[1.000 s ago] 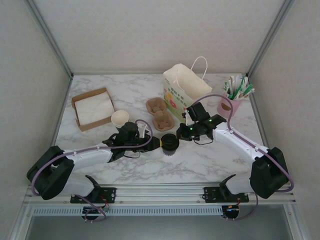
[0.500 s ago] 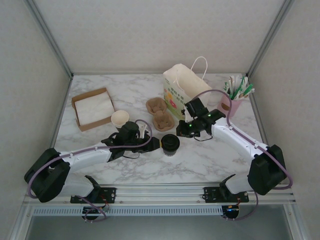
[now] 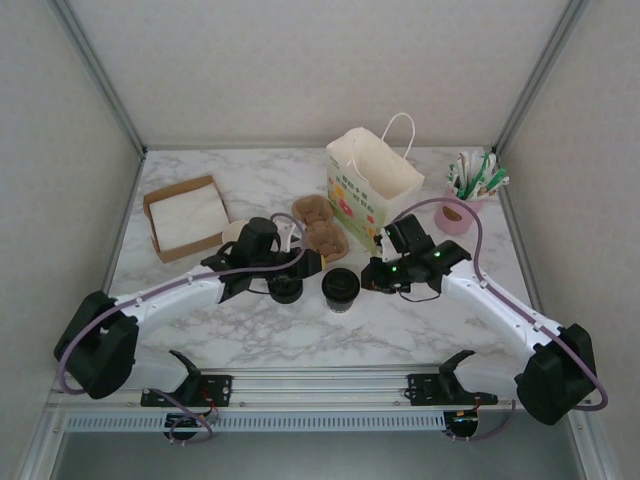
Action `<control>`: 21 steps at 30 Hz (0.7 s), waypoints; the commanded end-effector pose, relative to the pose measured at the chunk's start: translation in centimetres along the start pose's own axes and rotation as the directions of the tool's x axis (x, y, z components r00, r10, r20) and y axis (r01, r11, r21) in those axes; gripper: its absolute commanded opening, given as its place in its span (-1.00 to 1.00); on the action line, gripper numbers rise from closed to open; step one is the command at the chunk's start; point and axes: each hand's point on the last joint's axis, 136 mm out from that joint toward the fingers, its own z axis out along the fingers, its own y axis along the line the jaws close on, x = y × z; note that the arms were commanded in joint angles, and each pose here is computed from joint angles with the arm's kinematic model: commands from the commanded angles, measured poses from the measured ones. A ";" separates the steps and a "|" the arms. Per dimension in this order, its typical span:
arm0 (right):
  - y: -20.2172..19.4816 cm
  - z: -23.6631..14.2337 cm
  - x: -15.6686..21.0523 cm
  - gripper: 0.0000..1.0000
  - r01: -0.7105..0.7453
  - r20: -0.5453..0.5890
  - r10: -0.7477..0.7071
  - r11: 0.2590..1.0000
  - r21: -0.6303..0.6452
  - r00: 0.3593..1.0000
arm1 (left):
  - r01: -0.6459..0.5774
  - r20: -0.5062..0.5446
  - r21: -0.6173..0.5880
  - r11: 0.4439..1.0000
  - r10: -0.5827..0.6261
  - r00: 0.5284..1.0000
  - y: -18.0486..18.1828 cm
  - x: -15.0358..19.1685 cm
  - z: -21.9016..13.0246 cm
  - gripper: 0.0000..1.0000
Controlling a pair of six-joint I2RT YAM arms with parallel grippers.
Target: Pack the takeout coffee
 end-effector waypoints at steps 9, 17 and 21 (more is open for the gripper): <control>0.7 1.6 1.1 -0.79 -0.042 -0.053 0.039 0.996 -0.073 0.998 | -0.015 -0.066 -0.003 1.000 0.015 0.998 1.1 0.2 2.0 -0.41; 0.8 2.3 0.0 -0.80 -0.026 -0.057 0.023 0.998 -0.051 0.998 | 0.012 -0.081 -0.010 1.000 -0.013 0.997 2.1 1.6 1.8 -0.43; 0.7 2.5 -0.5 -0.81 -0.019 -0.056 0.017 0.999 -0.030 0.998 | 0.023 -0.087 -0.012 1.000 -0.024 0.996 2.4 2.2 1.6 -0.44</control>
